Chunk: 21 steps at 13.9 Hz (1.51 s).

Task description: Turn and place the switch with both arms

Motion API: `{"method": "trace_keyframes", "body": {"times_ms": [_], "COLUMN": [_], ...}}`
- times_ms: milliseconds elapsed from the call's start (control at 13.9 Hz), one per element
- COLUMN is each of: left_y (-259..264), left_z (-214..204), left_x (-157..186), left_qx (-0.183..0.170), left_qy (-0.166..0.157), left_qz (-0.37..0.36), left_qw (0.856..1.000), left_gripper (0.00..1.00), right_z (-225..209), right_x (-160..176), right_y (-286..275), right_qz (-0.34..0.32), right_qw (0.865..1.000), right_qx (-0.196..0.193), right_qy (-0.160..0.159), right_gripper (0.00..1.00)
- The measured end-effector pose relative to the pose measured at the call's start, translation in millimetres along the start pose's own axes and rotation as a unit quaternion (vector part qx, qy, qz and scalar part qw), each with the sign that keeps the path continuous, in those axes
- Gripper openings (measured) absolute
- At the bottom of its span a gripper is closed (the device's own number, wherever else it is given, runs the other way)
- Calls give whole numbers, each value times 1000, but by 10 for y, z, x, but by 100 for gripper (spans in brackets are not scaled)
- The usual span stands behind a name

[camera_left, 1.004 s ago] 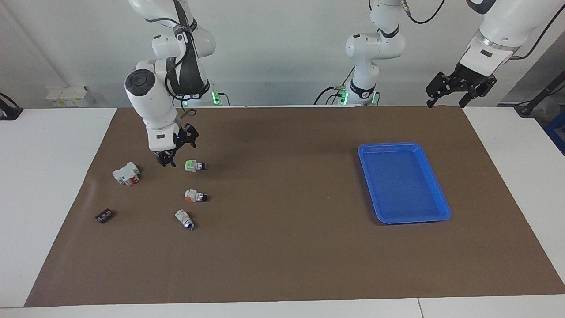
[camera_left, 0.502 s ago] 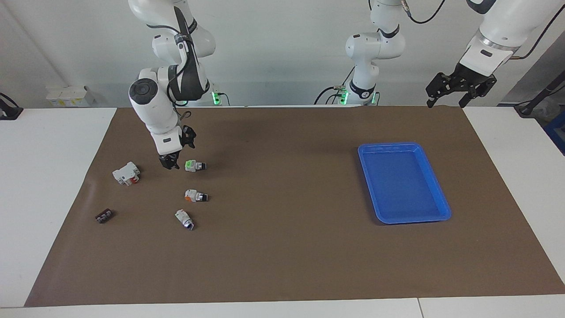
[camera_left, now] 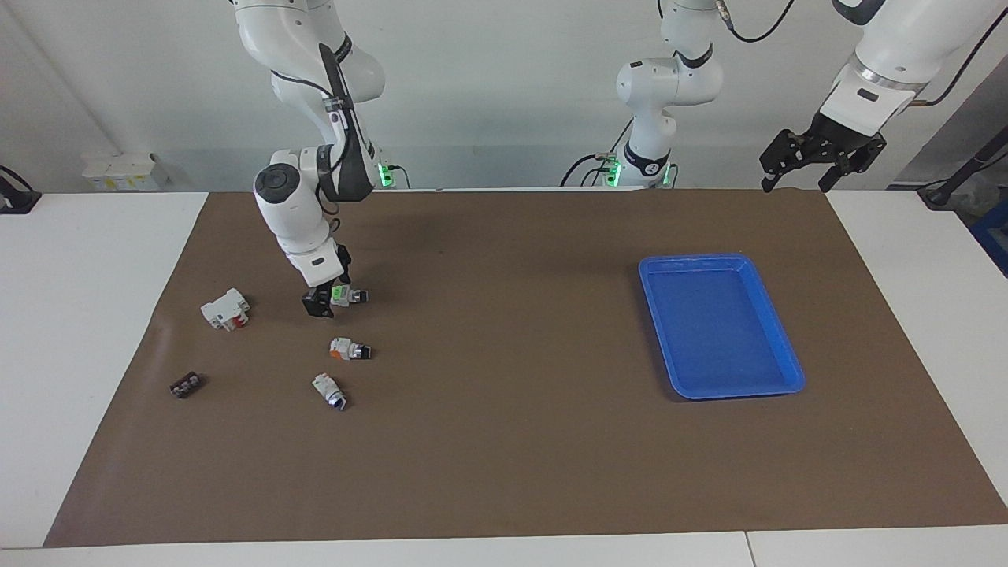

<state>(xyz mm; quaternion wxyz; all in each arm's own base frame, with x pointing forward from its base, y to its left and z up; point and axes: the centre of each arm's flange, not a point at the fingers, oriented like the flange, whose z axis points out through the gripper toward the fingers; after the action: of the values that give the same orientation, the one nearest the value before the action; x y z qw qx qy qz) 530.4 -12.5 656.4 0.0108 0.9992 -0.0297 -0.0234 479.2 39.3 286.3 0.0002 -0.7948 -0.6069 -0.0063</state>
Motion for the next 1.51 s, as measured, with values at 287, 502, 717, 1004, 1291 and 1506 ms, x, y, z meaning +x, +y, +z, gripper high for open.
{"method": "trace_keyframes", "body": {"times_ms": [287,502,717,1004,1291,1506], "left_y": [0,0,0,0,12,54], "left_z": [0,0,0,0,17,74], "left_x": [0,0,0,0,-23,-133], "left_qx": [0,0,0,0,0,-1], "left_qy": [0,0,0,0,-10,-42], "left_qz": [0,0,0,0,1,4], "left_qw": [1000,1000,1000,1000,1000,999], "left_gripper": [100,100,100,100,100,100], "right_z": [18,14,-67,-468,-821,-1081], "right_x": [78,118,273,1074,1949,2382], "right_y": [-45,-63,-80,-131,-287,-289], "right_qz": [-9,-14,-29,-53,-29,-5], "right_qw": [1000,1000,999,997,986,971], "right_qx": [-5,-2,27,21,39,51], "right_qy": [2,1,-10,48,161,232], "right_gripper": [47,41,41,41,41,41]}}
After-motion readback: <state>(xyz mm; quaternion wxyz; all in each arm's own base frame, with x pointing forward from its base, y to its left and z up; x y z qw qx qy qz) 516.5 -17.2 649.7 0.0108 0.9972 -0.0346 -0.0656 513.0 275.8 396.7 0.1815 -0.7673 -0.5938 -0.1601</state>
